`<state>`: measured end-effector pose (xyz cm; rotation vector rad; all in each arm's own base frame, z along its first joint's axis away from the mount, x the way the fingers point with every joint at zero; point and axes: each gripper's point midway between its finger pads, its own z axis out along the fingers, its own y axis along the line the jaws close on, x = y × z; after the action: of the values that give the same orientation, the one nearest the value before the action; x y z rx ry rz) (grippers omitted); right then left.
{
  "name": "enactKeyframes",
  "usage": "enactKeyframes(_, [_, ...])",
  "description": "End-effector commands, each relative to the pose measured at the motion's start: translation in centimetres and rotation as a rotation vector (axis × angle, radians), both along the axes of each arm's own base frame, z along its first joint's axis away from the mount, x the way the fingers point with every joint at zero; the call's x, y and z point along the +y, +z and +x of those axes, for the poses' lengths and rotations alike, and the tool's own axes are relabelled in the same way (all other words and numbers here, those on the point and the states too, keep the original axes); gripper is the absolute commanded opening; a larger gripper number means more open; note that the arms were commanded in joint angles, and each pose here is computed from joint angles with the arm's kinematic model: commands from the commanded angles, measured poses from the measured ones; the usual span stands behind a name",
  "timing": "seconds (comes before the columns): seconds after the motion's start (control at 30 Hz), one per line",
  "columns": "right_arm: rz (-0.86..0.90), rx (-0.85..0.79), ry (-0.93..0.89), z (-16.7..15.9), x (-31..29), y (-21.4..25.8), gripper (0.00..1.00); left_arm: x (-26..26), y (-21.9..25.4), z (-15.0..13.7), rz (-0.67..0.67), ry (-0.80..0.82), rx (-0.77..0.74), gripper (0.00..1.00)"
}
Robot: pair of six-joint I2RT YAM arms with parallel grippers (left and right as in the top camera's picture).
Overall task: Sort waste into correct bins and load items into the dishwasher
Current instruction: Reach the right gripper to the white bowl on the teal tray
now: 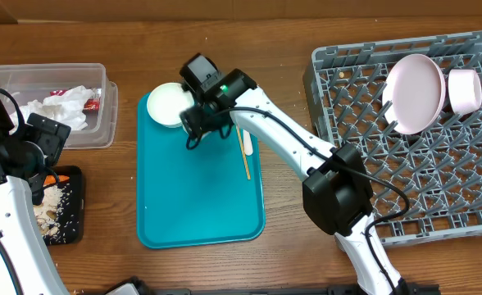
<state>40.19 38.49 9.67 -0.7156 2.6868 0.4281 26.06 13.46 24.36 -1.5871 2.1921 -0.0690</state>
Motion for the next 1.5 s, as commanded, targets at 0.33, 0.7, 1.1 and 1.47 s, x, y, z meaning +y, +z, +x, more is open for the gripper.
enactKeyframes(0.33, [0.247, -0.286, 0.167, 1.5, 8.8, 5.3, 0.74, 0.2, 0.2, 0.1, 0.005, 0.011, -0.004, 1.00])
enactKeyframes(0.7, [0.169, -0.211, 0.206, 0.6, 10.1, -2.4, 0.74, 0.2, 0.2, 0.1, 0.005, 0.011, -0.004, 1.00])
enactKeyframes(1.1, [-0.059, -0.182, 0.294, -1.2, 7.1, -6.3, 0.67, 0.2, 0.2, 0.1, 0.005, 0.011, -0.004, 1.00])
enactKeyframes(1.47, [-0.203, -0.221, 0.350, -2.5, 6.2, -6.9, 0.57, 0.2, 0.2, 0.1, 0.005, 0.011, -0.004, 1.00])
